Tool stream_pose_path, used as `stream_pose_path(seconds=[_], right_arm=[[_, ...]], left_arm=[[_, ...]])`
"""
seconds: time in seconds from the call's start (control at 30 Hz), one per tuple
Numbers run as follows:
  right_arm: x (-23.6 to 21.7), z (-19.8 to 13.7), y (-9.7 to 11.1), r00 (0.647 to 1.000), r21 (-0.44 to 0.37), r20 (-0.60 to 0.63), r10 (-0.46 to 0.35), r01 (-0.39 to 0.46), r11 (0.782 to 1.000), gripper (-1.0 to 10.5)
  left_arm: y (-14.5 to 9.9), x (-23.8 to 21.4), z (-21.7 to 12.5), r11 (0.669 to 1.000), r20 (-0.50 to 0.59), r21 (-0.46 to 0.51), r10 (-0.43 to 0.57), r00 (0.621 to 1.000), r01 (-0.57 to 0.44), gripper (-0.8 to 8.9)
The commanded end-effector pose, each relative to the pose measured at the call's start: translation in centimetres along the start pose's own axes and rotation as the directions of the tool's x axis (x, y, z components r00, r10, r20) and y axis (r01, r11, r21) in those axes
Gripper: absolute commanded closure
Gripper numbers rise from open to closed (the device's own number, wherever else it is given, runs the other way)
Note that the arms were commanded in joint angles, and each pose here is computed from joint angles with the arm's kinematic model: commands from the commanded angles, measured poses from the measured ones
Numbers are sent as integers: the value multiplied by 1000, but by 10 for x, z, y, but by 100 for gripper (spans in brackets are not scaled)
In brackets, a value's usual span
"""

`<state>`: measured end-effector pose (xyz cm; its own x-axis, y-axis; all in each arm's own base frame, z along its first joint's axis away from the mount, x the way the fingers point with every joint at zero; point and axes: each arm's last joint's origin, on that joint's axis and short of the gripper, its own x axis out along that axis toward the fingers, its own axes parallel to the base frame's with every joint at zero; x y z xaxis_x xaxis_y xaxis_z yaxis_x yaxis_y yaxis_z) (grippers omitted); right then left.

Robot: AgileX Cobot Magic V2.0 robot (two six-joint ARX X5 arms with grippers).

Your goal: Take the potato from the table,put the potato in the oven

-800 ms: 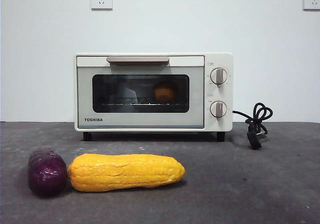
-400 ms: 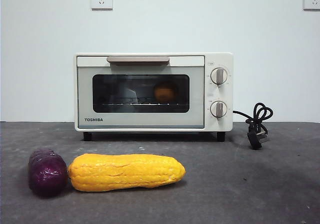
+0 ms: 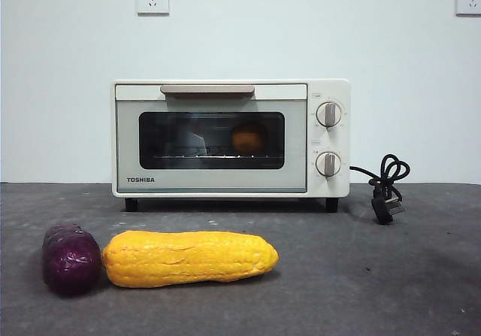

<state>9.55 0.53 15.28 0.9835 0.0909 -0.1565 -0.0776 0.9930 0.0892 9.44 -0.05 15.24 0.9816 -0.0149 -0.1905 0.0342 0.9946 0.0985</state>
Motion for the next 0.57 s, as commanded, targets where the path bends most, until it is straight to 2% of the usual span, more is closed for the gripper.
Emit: stream_pose_path(seconds=[0.03,0.17,0.27,0.57], right_arm=[[1,-5,0,1000,3,-21,-4,4,1000,946],[1,-5,0,1000,11,-21,-3,3,1000,946],[1,-5,0,1000,63,-20,-2,4,998,946],[1,-4,0,1000,59,-18,-3,4,998,946]], left_arm=[[0,1,-4,1000,-16,-10,-4,1000,3,817],[0,1,-4,1000,-16,-10,-4,1000,3,817],[0,1,-4,1000,-16,-10,-4,1000,4,817],[0,1,-4,1000,-16,-10,-4,1000,3,817]])
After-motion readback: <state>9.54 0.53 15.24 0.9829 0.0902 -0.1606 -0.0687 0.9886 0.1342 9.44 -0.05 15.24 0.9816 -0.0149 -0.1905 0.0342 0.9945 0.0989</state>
